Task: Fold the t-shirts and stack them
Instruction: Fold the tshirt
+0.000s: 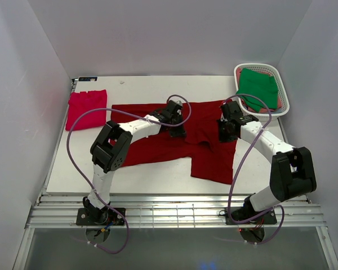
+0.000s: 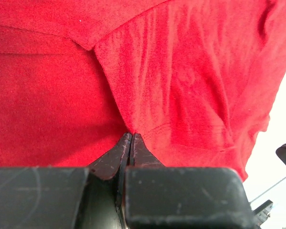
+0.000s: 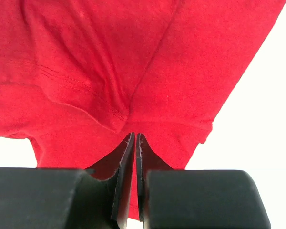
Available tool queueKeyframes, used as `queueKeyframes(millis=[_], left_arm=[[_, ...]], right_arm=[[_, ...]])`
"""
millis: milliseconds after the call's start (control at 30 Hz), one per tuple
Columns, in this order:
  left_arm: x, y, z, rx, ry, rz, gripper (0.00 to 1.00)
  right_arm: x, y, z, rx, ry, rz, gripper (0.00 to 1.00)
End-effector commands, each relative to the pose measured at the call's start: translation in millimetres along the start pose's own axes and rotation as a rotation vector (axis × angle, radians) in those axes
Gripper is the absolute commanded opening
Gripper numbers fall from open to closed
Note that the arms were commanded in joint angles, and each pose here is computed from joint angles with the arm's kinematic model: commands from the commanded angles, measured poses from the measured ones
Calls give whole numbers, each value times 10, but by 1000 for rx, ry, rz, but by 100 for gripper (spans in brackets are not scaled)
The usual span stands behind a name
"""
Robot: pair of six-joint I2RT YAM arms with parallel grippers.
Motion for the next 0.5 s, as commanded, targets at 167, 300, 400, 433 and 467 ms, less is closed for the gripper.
queueKeyframes(millis=[167,300,400,433,467], left_arm=[[402,-165,-150,-22,-62,28,10],[437,-123,-112,-20,-55,5,9],[455,-83,-84,-19,-52,-11,9],[481,-83,-96,-18,-58,-9,10],[479,-87,-79,-18,-53,-6,10]], right_arm=[[32,-60,78,15,10,28,11],[26,-75,112,14,13,31,11],[23,-79,103,14,10,36,11],[21,-82,95,12,7,40,11],[7,-78,82,12,6,42,11]])
Point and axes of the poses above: each gripper's point midway between its finger pads, its own x axis back along the fingers, its own y axis along the line the jaws close on, z = x × y, the point moved 5 cm from there along x, back along the fingers, and after that the axes turned 9 degrees about -x, right-handed, at the moved point
